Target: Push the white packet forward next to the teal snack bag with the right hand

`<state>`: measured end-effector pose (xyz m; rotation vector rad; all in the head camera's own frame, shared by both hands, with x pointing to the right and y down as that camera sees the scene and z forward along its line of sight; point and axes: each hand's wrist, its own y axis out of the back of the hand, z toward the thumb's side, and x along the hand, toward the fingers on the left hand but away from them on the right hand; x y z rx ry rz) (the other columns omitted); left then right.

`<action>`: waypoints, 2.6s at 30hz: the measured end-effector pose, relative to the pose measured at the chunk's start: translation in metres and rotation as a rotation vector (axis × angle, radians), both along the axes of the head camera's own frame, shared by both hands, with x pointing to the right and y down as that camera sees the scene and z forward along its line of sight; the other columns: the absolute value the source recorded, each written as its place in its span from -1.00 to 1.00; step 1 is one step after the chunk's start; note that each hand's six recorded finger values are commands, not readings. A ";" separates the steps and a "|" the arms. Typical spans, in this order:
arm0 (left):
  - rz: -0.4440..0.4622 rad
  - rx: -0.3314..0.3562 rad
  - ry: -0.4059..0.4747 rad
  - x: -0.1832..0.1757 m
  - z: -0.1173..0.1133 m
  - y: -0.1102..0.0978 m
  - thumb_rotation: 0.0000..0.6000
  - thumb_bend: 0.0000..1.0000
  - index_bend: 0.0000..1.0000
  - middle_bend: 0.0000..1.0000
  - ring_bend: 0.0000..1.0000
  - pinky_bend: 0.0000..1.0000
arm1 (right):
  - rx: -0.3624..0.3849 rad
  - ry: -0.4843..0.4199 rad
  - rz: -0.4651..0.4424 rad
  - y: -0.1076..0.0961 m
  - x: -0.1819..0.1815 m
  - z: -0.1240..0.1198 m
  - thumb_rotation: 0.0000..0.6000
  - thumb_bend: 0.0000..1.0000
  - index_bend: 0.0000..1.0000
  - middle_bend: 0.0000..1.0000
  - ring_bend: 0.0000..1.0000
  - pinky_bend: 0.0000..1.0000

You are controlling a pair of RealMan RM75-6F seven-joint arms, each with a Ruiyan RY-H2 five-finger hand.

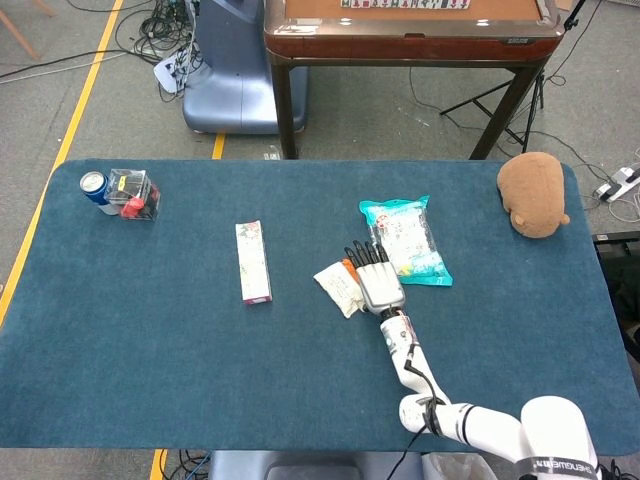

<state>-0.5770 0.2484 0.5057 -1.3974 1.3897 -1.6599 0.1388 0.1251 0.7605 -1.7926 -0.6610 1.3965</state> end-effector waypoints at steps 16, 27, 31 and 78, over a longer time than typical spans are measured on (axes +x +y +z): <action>-0.008 -0.001 0.006 -0.003 -0.001 0.002 1.00 -0.59 -0.41 -0.39 -0.58 -0.17 | 0.003 -0.034 0.052 -0.015 -0.024 0.001 1.00 -1.00 -0.84 -0.97 -1.00 -0.83; -0.003 0.002 0.000 -0.002 -0.002 0.002 1.00 -0.59 -0.41 -0.39 -0.58 -0.17 | 0.000 -0.068 0.077 -0.022 -0.029 -0.003 1.00 -1.00 -0.84 -0.97 -1.00 -0.83; 0.006 0.008 -0.003 0.001 -0.004 0.003 1.00 -0.59 -0.41 -0.39 -0.58 -0.17 | 0.010 -0.106 0.069 -0.018 -0.031 -0.015 1.00 -1.00 -0.84 -0.97 -1.00 -0.83; 0.279 0.045 0.000 0.084 -0.003 0.003 1.00 -0.59 -0.41 -0.39 -0.58 -0.17 | 0.198 -0.002 0.314 0.096 0.267 -0.230 1.00 -1.00 -0.84 -0.95 -1.00 -0.83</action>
